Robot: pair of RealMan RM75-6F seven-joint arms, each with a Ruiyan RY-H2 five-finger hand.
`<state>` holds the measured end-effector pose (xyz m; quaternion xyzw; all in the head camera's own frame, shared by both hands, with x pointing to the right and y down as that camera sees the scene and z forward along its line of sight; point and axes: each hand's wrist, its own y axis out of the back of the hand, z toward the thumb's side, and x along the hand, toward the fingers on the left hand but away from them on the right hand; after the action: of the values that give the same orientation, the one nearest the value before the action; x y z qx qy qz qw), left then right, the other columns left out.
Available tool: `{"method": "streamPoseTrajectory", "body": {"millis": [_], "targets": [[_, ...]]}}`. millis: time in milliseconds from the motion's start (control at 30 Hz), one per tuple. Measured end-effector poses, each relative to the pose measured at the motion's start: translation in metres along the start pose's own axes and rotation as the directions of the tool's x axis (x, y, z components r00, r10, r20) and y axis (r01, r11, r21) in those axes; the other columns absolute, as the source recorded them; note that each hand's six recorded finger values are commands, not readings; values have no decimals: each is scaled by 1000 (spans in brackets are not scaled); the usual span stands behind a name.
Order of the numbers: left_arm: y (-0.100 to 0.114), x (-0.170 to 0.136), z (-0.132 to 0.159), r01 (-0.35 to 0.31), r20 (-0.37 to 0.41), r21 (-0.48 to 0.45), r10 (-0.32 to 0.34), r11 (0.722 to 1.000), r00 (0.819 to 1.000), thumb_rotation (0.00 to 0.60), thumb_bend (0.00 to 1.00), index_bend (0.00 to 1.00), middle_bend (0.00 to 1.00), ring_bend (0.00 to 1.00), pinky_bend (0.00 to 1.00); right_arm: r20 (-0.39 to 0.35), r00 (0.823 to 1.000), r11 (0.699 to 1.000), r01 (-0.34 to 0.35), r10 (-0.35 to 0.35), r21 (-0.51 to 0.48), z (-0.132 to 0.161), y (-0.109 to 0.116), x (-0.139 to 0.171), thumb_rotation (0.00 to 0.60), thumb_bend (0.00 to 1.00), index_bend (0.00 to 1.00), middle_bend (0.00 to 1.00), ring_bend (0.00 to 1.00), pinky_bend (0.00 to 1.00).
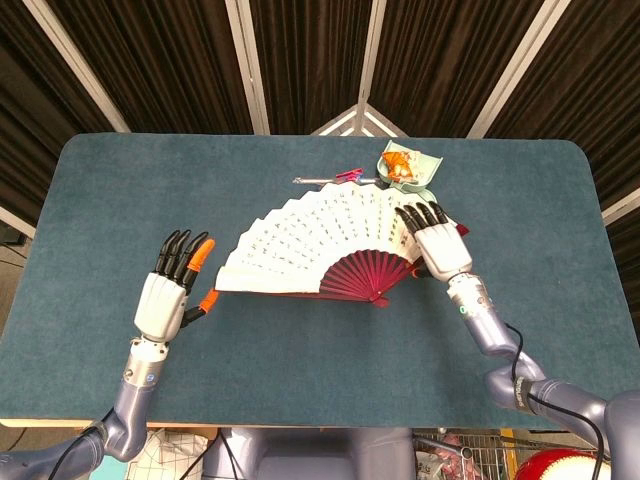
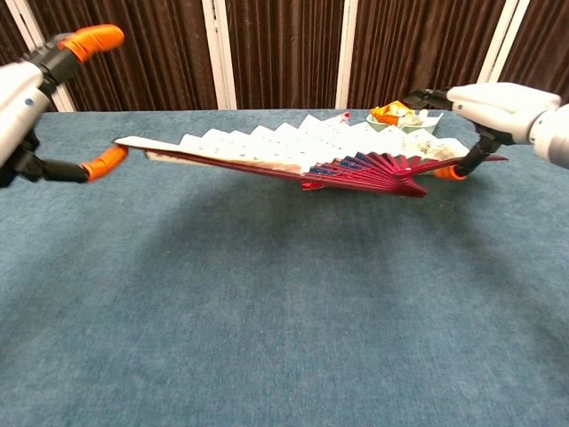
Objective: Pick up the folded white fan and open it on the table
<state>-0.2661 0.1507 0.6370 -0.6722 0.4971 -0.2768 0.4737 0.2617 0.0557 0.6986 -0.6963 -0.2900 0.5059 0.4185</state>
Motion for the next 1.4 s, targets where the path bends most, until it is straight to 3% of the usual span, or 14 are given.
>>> {"method": "streamPoseTrajectory", "body": {"millis": [500, 700, 900, 1033, 1167, 1400], "targets": [[30, -15, -15, -2, -32, 40, 3, 999, 999, 600, 456, 69, 52, 0, 36, 41, 999, 998, 36, -33, -59, -29, 0, 35, 600, 265, 0, 106, 60, 49], [47, -37, -32, 47, -102, 120, -34, 992, 994, 600, 456, 69, 44, 0, 36, 68, 995, 997, 73, -74, 13, -45, 5, 53, 600, 264, 0, 106, 87, 49], [65, -63, -50, 144, -203, 162, -110, 976, 973, 600, 455, 69, 42, 0, 36, 143, 990, 989, -7, -15, 150, -68, -3, 71, 600, 265, 0, 105, 95, 49], [70, -79, -60, 206, -263, 164, -158, 965, 952, 600, 456, 68, 41, 0, 36, 150, 988, 993, -51, 34, 105, -67, -7, 81, 600, 265, 0, 105, 95, 49], [68, -83, -65, 222, -281, 146, -175, 964, 944, 600, 456, 69, 41, 0, 36, 132, 988, 996, -86, 80, 37, -61, -9, 90, 600, 265, 0, 106, 95, 49], [68, -82, -68, 205, -285, 132, -160, 970, 945, 600, 455, 69, 40, 0, 36, 116, 982, 976, -162, 146, 146, -44, -9, 96, 600, 265, 0, 106, 110, 49]]}}
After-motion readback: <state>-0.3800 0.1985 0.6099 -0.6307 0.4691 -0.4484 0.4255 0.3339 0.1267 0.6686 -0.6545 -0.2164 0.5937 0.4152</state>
